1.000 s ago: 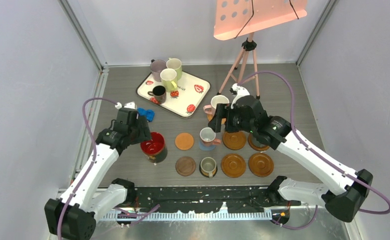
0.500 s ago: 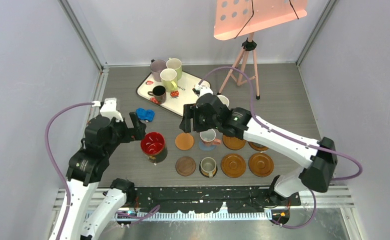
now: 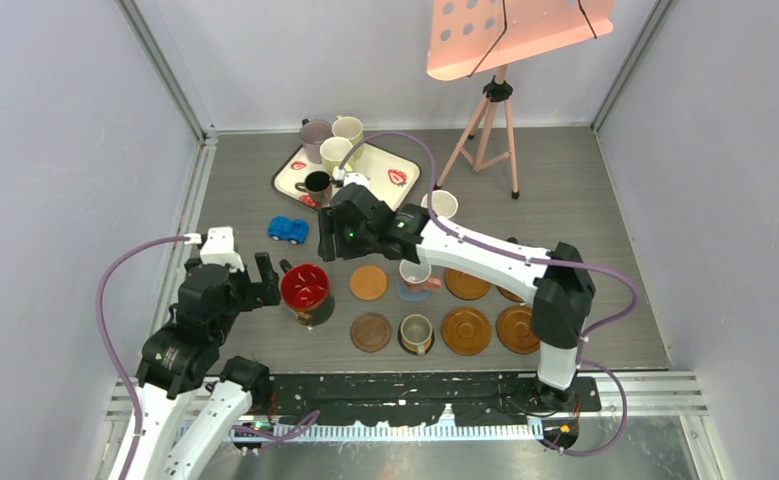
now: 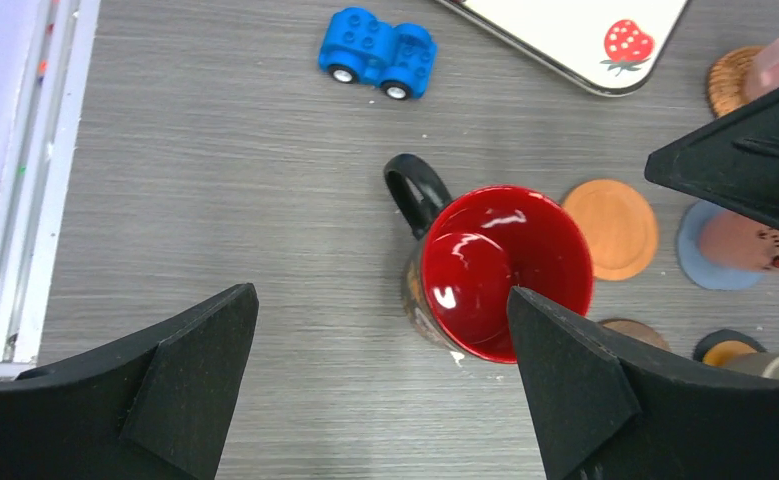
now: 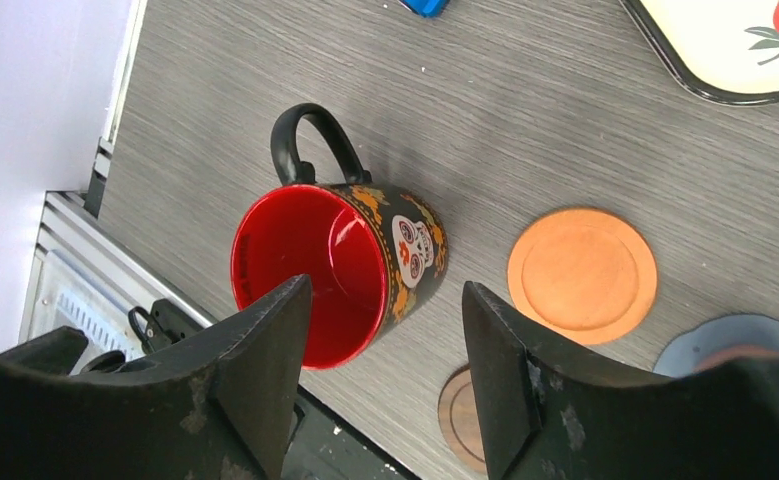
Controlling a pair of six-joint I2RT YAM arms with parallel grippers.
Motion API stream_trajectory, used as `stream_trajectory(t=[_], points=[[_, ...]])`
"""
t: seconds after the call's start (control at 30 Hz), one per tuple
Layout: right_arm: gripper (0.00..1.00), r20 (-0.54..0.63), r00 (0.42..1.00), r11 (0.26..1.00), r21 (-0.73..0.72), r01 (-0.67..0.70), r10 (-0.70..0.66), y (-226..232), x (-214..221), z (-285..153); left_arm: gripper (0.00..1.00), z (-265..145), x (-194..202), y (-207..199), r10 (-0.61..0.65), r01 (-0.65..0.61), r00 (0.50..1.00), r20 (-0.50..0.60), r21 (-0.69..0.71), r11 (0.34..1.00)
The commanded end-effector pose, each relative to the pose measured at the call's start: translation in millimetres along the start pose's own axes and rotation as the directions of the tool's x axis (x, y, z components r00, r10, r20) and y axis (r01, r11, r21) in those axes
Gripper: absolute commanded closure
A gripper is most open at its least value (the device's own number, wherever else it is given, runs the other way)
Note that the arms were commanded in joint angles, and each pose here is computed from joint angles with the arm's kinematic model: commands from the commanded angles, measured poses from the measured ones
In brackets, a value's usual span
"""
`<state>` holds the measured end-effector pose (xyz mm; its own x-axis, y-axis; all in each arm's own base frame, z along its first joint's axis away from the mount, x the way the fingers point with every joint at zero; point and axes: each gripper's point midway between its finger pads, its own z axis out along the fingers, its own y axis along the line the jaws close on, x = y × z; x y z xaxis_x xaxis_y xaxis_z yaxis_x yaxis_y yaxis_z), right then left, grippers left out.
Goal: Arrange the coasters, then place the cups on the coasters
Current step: Place the cup at the center of the board, then pick up the cup at the center of the board.
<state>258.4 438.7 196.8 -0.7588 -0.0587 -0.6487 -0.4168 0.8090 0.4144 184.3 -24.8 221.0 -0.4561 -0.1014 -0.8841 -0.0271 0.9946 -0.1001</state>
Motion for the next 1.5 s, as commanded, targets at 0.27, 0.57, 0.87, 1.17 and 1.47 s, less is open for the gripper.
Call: stream_trajectory(t=[0.27,0.57,0.87,1.17,1.47], points=[[0.42,-0.058,0.994,0.996,0.006,0.088,-0.087,15.8,11.0,30.0,0.0,-8.4,-8.2,12.7,0.014,-0.01,0.996,0.086,-0.046,0.999],[0.46,-0.167,0.976,0.99,-0.023,0.139,-0.141,14.2,40.9,54.4,0.0,-10.7,-8.8,15.1,0.016,-0.011,0.995,0.103,-0.052,0.999],[0.53,-0.215,0.965,0.988,0.0,0.156,-0.152,6.0,58.8,71.0,0.0,-10.2,-8.5,14.2,0.022,-0.018,0.995,0.1,-0.049,0.999],[0.77,-0.17,0.972,0.986,0.002,0.166,-0.163,11.4,42.3,63.5,0.0,-10.3,-8.3,14.1,0.024,-0.019,0.995,0.1,-0.049,0.999],[0.95,-0.092,0.985,0.989,-0.045,0.141,-0.145,32.2,13.1,41.8,0.0,-10.9,-7.9,14.9,0.018,-0.013,0.995,0.102,-0.051,0.999]])
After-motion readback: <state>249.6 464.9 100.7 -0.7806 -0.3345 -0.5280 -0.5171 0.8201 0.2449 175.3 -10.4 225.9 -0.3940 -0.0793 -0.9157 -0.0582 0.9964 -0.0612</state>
